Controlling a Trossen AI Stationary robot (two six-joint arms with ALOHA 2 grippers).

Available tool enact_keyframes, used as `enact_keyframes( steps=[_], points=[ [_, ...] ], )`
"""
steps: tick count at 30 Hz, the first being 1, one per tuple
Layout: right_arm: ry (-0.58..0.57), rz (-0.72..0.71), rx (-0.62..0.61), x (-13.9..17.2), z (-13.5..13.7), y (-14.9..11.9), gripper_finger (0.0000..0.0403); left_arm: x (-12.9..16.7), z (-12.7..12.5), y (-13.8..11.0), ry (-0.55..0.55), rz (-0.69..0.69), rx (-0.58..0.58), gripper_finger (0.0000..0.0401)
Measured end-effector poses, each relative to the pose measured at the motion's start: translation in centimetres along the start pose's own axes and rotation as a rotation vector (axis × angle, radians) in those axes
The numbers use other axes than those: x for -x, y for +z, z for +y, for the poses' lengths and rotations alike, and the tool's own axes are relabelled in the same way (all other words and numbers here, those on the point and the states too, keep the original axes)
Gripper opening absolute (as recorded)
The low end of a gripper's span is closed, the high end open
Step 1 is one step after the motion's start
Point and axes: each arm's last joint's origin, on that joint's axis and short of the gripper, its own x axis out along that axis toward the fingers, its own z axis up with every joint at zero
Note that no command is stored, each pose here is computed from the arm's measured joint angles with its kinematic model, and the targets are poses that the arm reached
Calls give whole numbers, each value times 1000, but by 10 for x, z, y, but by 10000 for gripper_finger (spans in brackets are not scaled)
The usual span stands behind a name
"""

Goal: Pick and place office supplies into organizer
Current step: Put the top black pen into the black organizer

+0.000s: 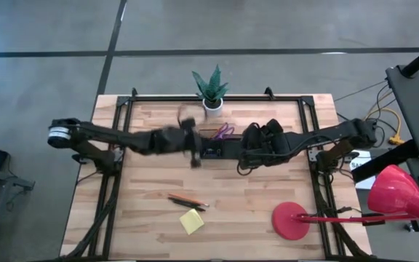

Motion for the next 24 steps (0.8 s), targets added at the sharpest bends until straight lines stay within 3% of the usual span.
enact_keyframes(
  steps=[4,7,10,13,20,24],
  points=[
    [-4,-30,-36,4,-5,2,205,-14,38,-10,66,-139,77,8],
    [-2,-31,-33,5,-6,3,205,-25,55,-21,18,-187,143,8],
    [-1,-29,-29,5,-7,3,205,-38,52,-38,-40,-133,157,8],
    [-2,-27,-24,5,-6,2,205,-48,47,-43,-65,-169,152,8],
    [-3,-26,-7,5,-7,2,205,-65,43,-65,-63,-109,154,8],
    [-4,-24,-6,5,-7,2,206,-60,41,-83,3,-54,157,13]
  ],
)
